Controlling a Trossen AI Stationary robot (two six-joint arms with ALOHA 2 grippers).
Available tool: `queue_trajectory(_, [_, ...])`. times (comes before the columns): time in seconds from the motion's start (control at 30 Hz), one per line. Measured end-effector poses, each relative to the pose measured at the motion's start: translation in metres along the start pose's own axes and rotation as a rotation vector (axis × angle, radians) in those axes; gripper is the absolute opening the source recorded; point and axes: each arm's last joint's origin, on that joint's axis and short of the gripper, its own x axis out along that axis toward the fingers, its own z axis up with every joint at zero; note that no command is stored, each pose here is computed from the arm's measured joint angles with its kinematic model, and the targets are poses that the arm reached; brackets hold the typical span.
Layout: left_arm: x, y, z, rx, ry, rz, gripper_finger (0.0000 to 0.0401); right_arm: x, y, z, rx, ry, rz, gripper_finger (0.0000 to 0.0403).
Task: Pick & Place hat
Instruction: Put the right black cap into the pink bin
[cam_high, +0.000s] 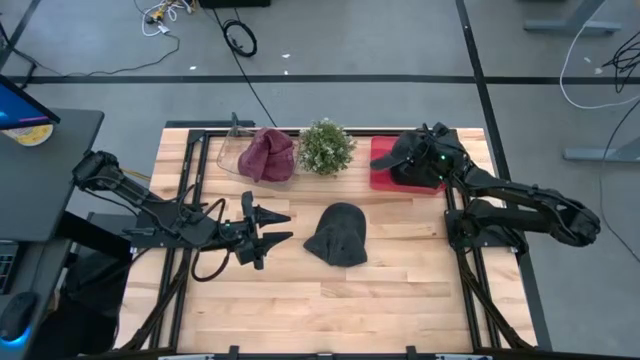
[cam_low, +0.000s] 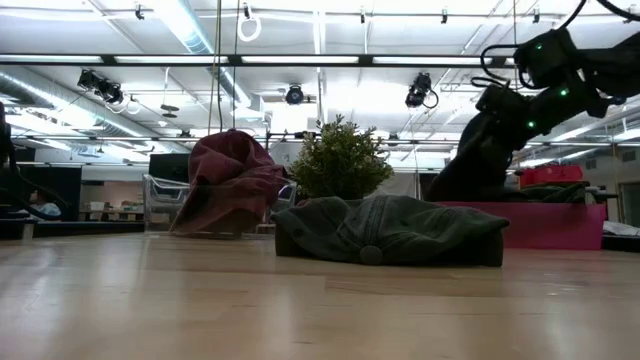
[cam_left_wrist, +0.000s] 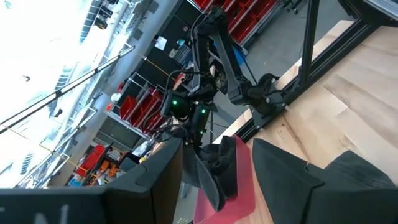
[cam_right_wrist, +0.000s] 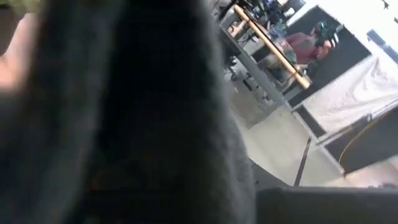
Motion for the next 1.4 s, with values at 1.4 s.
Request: queue_trajectory(1.4, [0.0,-0.001,0.001,-0.026,-0.033,-0.029,0.0197,-0.002,0.011,-0.022,-0.09,0.082,-0.104,0.0])
